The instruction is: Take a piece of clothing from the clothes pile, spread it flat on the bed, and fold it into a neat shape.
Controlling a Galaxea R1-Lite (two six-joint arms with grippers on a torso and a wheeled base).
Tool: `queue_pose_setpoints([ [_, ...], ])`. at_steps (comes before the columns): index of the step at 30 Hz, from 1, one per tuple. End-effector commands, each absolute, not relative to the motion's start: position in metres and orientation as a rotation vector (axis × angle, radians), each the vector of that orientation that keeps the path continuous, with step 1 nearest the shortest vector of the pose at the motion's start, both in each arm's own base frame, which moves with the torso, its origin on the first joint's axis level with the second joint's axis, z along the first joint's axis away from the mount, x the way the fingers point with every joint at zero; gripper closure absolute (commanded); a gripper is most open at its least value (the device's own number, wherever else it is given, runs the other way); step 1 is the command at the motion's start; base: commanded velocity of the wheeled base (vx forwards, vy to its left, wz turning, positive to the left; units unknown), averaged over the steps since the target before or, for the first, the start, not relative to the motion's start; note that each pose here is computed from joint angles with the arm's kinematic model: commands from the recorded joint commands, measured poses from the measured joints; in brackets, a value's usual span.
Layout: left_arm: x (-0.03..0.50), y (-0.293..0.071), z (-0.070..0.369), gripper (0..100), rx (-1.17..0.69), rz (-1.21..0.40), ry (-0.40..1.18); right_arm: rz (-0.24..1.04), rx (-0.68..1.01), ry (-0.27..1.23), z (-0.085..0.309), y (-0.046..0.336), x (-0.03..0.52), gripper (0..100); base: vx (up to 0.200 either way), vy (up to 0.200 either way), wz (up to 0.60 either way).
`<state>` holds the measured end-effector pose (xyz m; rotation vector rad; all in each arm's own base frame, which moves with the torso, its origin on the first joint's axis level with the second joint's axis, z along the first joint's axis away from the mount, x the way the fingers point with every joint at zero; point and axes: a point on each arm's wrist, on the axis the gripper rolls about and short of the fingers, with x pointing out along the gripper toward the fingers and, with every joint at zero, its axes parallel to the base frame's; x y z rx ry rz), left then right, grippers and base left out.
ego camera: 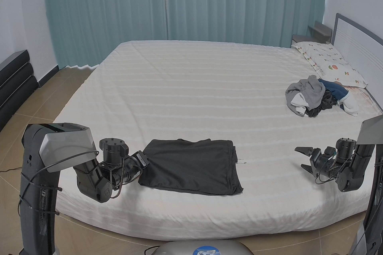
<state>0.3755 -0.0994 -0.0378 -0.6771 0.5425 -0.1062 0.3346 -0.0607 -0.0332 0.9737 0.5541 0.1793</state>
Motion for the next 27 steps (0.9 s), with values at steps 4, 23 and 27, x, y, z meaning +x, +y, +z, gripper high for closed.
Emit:
queue_pose_setpoints([
  [4, 0.3744, -0.0996, -0.039, 100, -0.676, -0.105, 0.549, 0.179, 0.974, 0.555, -0.0335, -0.0607, 0.3346, 0, 0.0, 0.2, 0.0],
  [23, 0.3675, -0.1037, -0.0431, 0, -0.665, -0.106, 0.575, 0.179, 0.974, 0.555, -0.0335, -0.0607, 0.3346, 0, 0.0, 0.011, 0.0],
  [27, 0.3674, -0.1031, -0.045, 0, -0.664, -0.101, 0.58, 0.178, 0.976, 0.555, -0.0335, -0.0607, 0.3346, 0, 0.0, 0.0, 0.0],
])
